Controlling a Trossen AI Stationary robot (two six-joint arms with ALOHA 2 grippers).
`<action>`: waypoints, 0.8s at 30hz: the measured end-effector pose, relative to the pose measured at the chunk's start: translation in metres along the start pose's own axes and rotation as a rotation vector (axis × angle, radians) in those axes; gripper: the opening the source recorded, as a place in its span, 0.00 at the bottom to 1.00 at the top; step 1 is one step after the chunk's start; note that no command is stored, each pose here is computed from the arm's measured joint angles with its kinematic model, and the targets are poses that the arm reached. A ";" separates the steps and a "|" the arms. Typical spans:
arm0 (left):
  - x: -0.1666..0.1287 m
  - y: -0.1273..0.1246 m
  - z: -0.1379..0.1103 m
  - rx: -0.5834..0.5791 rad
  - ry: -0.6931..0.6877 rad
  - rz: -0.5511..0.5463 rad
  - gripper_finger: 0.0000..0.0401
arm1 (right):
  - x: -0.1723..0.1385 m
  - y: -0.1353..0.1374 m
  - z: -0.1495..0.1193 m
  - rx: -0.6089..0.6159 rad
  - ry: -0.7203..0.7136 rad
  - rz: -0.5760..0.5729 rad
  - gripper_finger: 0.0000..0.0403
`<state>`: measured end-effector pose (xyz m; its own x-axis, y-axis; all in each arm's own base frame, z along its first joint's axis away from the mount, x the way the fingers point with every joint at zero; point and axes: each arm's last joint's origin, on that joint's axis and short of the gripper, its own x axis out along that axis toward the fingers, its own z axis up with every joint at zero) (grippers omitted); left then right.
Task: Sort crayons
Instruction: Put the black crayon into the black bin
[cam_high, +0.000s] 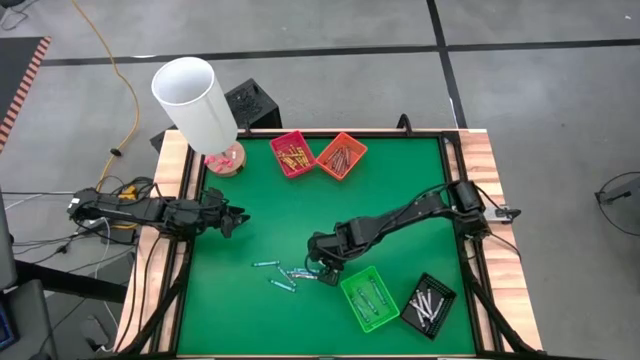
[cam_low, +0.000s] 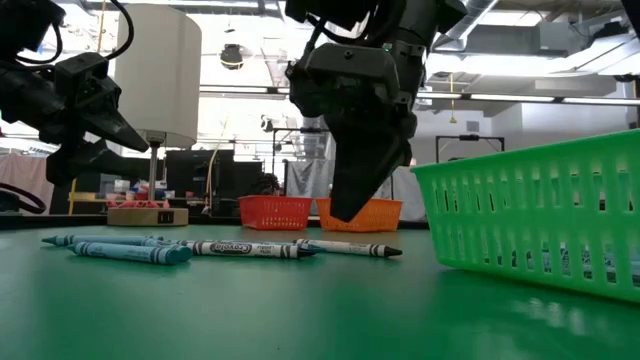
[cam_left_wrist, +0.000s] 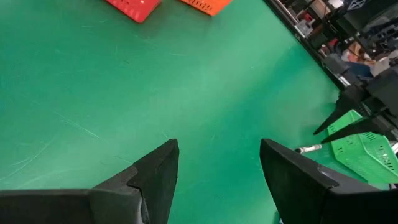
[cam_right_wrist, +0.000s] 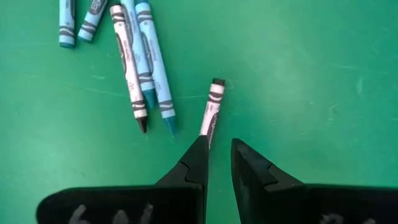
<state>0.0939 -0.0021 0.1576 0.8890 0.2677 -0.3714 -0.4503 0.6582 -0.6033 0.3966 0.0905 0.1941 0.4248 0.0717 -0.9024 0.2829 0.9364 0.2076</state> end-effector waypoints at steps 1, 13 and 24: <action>0.000 0.000 0.000 0.000 0.000 0.001 0.54 | 0.000 0.000 0.000 0.000 -0.002 0.001 0.16; 0.000 0.000 0.000 0.000 0.000 0.000 0.54 | -0.011 0.007 0.004 -0.025 0.110 0.234 0.16; 0.000 0.000 0.000 0.000 0.000 0.000 0.54 | -0.018 0.008 0.009 -0.137 0.085 0.202 0.22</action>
<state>0.0939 -0.0021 0.1576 0.8889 0.2676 -0.3717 -0.4504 0.6582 -0.6032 0.3989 0.0939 0.2156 0.3858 0.2853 -0.8773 0.0783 0.9374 0.3393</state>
